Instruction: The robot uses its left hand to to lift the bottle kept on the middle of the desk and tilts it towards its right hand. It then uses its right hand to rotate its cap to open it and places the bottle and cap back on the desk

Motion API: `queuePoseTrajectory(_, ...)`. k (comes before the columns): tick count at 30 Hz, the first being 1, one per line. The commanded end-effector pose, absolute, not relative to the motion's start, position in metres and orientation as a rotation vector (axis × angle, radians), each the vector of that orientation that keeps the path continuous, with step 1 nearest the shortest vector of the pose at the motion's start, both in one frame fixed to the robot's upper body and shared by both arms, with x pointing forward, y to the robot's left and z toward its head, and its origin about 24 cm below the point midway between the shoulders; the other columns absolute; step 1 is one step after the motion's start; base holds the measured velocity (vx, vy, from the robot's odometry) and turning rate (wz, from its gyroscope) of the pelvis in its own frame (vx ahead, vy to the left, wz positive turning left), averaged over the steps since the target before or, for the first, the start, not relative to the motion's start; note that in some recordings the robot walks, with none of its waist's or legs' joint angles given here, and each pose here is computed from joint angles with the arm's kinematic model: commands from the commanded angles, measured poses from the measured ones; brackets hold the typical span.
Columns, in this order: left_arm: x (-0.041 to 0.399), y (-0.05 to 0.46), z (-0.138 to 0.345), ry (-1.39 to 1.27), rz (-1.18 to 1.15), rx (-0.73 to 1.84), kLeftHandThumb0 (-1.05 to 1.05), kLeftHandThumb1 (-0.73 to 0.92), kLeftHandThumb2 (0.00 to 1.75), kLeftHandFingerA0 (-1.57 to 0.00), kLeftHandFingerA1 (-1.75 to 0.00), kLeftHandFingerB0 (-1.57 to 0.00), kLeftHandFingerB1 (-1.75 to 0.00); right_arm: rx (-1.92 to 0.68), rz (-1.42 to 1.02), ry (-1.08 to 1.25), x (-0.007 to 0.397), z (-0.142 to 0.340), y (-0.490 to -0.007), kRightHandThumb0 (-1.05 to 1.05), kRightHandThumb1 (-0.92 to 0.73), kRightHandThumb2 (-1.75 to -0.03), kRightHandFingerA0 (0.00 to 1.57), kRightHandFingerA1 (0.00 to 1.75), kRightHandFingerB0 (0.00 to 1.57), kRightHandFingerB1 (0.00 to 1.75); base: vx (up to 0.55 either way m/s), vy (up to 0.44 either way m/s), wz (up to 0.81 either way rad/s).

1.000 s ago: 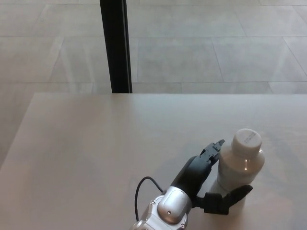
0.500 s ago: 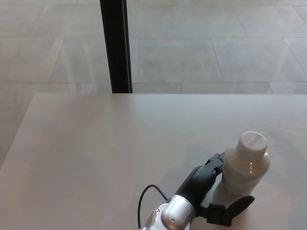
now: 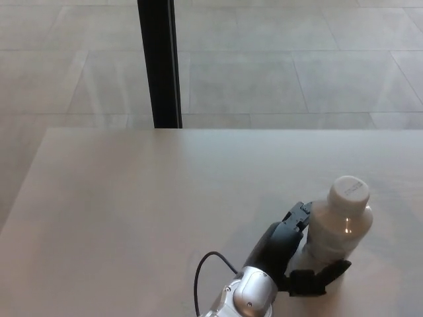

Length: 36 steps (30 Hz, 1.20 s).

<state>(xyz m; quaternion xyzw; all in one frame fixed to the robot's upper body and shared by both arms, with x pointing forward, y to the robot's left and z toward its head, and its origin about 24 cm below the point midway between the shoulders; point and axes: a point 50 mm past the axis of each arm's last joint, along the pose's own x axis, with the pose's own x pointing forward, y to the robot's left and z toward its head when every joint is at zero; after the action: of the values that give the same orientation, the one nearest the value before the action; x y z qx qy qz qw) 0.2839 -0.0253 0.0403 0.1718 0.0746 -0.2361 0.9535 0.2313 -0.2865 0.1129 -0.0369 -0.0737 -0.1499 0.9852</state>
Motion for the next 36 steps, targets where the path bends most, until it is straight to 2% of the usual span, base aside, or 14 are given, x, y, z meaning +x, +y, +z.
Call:
queuePoseTrajectory(1,0.251,-0.079,0.064,0.061,-0.102,0.026,-0.15,0.92,0.69,-0.98,-1.67,-0.21,-0.44,-0.052,-0.376,-0.188,0.230,0.117,-0.288,-0.60,-0.52,-0.90,0.59,0.75,0.45,0.52,0.00,0.000,0.00)
queuePoseTrajectory(2,0.250,-0.082,0.064,0.050,-0.106,0.036,-0.04,0.92,0.85,-0.97,-1.66,-0.47,-0.58,-0.049,-0.388,-0.198,0.230,0.118,-0.288,-0.59,-0.64,-0.60,0.58,0.73,0.52,0.36,0.00,0.000,0.00)
queuePoseTrajectory(5,0.248,-0.080,0.060,0.052,-0.126,0.063,0.05,0.92,0.88,-0.94,-1.67,-0.73,-1.09,-0.038,-0.391,-0.208,0.229,0.119,-0.290,-0.59,-0.64,-0.60,0.57,0.72,0.53,0.36,0.00,0.000,0.00)
queuePoseTrajectory(6,0.248,-0.079,0.059,0.047,-0.127,0.083,0.10,0.92,0.92,-0.90,-1.69,-0.77,-1.40,-0.043,-0.395,-0.208,0.228,0.120,-0.291,-0.59,-0.52,-0.90,0.58,0.75,0.46,0.52,0.00,0.000,0.00)
queuePoseTrajectory(11,0.245,-0.077,0.051,0.071,-0.111,0.082,0.12,0.85,1.14,-0.92,-1.75,-0.65,-1.73,-0.055,-0.442,-0.220,0.225,0.121,-0.294,-0.55,-0.66,-0.60,0.67,0.75,0.55,0.37,0.00,0.000,0.00)
queuePoseTrajectory(13,0.244,-0.077,0.049,0.090,-0.112,0.061,0.09,0.84,1.20,-0.88,-1.75,-0.64,-1.75,-0.052,-0.446,-0.220,0.225,0.120,-0.296,-0.57,-0.65,-0.60,0.70,0.78,0.55,0.37,0.00,0.000,0.00)
queuePoseTrajectory(14,0.243,-0.077,0.048,0.084,-0.115,0.060,0.05,0.82,1.36,-1.06,-1.21,-0.90,-1.11,-0.051,-0.449,-0.219,0.225,0.119,-0.296,-0.57,-0.64,-0.60,0.70,0.78,0.54,0.37,0.00,0.000,0.00)
queuePoseTrajectory(21,0.247,-0.069,0.044,0.059,-0.140,0.069,0.04,0.80,1.36,-1.05,-1.21,-0.95,-1.14,-0.038,-0.441,-0.205,0.223,0.114,-0.294,-0.56,-0.64,-0.60,0.67,0.75,0.55,0.37,0.00,0.000,0.00)
queuePoseTrajectory(22,0.249,-0.065,0.043,0.050,-0.146,0.092,0.04,0.74,1.40,-1.07,-1.75,-0.87,-1.55,-0.034,-0.441,-0.201,0.224,0.113,-0.293,-0.56,-0.63,-0.59,0.67,0.75,0.55,0.37,0.00,0.000,0.00)
queuePoseTrajectory(23,0.252,-0.060,0.042,0.021,-0.149,0.153,0.05,0.78,1.36,-1.05,-1.20,-0.95,-1.14,-0.035,-0.438,-0.196,0.224,0.113,-0.293,-0.55,-0.64,-0.59,0.66,0.75,0.55,0.37,0.00,0.000,0.00)
queuePoseTrajectory(29,0.268,-0.020,0.043,-0.041,-0.150,0.311,0.04,0.80,1.36,-1.05,-1.20,-0.93,-1.13,-0.035,-0.421,-0.172,0.223,0.113,-0.294,-0.55,-0.61,-0.58,0.67,0.75,0.53,0.36,0.00,0.000,0.00)
queuePoseTrajectory(30,0.272,-0.012,0.045,-0.055,-0.149,0.342,0.12,0.69,1.31,-0.87,-1.75,-0.68,-1.75,-0.049,-0.412,-0.171,0.223,0.113,-0.293,-0.54,-0.61,-0.59,0.67,0.74,0.53,0.37,0.00,0.000,0.00)
queuePoseTrajectory(32,0.281,0.013,0.049,-0.058,-0.160,0.458,0.15,0.69,1.28,-0.81,-1.75,-0.65,-1.73,-0.074,-0.359,-0.158,0.225,0.114,-0.289,-0.53,-0.48,-0.83,0.72,0.78,0.46,0.51,0.00,0.000,0.00)
queuePoseTrajectory(36,0.289,0.051,0.053,0.004,-0.182,0.572,0.08,0.70,1.17,-0.77,-1.75,-0.66,-1.69,-0.165,-0.245,-0.129,0.226,0.113,-0.281,-0.45,-0.57,-0.57,0.74,0.71,0.45,0.35,0.00,0.000,0.00)
